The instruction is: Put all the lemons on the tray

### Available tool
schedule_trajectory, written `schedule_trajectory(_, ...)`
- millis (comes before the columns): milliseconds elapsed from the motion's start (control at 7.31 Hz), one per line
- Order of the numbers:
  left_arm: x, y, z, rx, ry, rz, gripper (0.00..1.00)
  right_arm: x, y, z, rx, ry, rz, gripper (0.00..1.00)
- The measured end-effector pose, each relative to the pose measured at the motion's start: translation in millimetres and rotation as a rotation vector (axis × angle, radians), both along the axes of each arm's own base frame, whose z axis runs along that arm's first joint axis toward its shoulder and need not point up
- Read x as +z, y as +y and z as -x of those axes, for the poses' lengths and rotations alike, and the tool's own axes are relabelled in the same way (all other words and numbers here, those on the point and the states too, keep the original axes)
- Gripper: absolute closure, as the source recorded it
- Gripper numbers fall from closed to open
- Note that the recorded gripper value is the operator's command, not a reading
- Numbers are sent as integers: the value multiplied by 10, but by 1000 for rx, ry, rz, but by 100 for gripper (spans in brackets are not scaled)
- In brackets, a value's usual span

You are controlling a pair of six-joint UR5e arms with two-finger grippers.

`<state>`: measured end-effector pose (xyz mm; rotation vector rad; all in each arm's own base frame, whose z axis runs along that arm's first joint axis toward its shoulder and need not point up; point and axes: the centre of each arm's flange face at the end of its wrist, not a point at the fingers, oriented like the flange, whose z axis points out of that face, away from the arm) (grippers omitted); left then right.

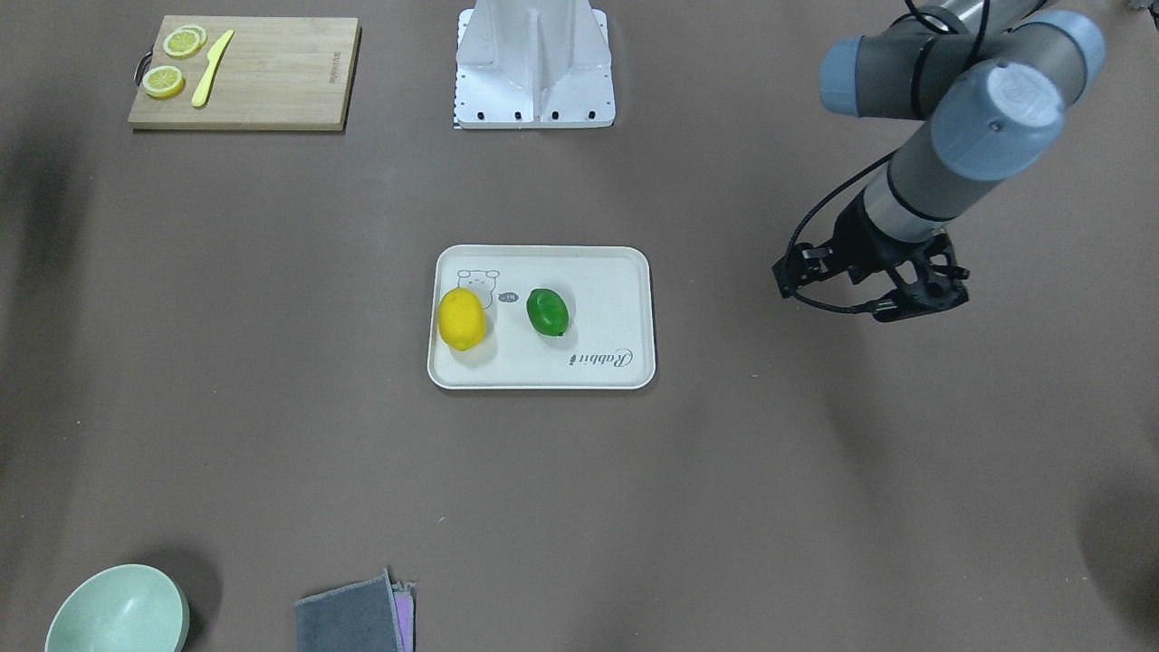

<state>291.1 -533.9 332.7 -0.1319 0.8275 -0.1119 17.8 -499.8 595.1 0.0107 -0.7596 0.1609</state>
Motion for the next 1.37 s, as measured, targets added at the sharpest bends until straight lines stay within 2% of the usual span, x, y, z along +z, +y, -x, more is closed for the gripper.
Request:
schedule_trajectory(547, 1216, 394, 997, 141, -84, -74, 2, 41, 21, 0, 4, -20, 22, 1)
schedule_trajectory(821, 1846, 365, 1628, 167, -92, -136, 2, 130, 16, 1, 4, -19, 42, 1)
schedule_trajectory(1094, 2269, 431, 2143, 208, -89, -217, 2, 174, -13, 0, 4, -14, 51, 1)
schedule_trajectory(1368, 2605, 710, 2417, 260, -90, -262, 2, 182, -15, -2, 4, -13, 54, 0)
